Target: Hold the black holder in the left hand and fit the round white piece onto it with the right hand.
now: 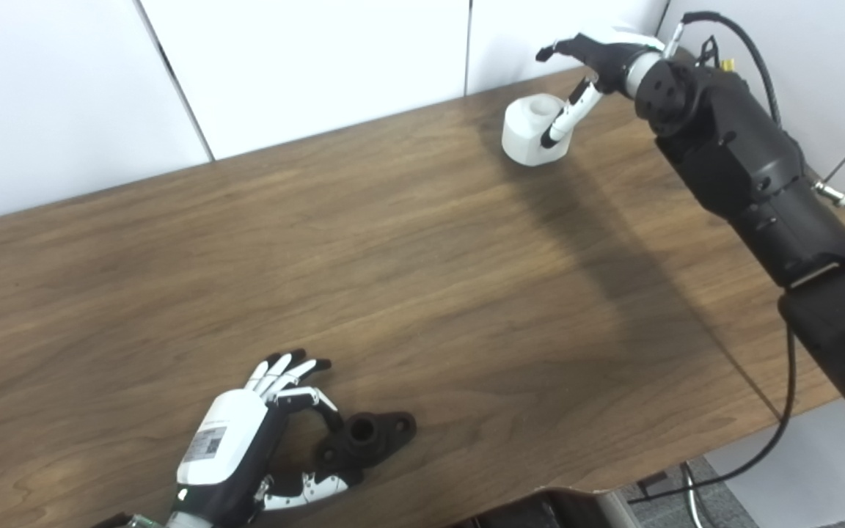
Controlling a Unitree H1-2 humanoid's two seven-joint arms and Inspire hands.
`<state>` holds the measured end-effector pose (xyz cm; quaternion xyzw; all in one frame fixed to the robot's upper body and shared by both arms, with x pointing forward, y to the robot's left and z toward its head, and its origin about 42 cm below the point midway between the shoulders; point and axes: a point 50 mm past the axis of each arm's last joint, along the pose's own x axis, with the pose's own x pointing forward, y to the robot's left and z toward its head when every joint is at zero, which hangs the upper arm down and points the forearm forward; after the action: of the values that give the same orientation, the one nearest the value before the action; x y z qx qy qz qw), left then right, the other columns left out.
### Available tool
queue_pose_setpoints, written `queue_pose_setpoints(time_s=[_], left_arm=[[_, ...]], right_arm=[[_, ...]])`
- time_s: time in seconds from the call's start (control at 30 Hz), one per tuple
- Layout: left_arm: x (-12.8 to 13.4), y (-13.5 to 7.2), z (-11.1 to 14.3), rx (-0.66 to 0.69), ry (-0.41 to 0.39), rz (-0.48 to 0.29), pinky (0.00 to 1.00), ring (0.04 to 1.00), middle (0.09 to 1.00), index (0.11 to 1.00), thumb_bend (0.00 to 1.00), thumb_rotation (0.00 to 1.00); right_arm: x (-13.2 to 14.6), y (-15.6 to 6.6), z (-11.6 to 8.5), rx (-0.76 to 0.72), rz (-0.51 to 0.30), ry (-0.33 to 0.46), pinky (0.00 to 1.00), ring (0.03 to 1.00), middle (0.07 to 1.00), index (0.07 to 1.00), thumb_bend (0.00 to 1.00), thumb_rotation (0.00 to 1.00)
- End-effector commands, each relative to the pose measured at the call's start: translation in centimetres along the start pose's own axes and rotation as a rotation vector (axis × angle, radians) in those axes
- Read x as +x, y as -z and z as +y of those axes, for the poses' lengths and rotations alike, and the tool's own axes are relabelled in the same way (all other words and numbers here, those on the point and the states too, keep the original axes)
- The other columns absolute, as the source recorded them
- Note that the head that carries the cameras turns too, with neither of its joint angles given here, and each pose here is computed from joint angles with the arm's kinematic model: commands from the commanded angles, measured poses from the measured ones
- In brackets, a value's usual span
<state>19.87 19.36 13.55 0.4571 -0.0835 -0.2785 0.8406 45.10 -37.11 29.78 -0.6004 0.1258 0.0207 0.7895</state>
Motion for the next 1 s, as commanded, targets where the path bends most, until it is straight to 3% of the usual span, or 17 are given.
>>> queue_pose_setpoints(time_s=[0.0,0.97], left_arm=[[-1.2,1.1,-1.1,-0.002,0.077,0.081,0.98,0.968,0.887,0.493,0.51,0.07],[-1.2,0.4,-0.9,0.001,0.075,0.084,0.98,0.97,0.888,0.493,0.51,0.06]], right_arm=[[-0.1,-0.6,-3.3,-0.025,-0.019,0.089,1.0,1.0,0.938,0.864,0.88,0.21],[0.7,-0.9,-0.9,-0.107,-0.003,0.043,1.0,1.0,0.924,0.771,0.84,0.22]])
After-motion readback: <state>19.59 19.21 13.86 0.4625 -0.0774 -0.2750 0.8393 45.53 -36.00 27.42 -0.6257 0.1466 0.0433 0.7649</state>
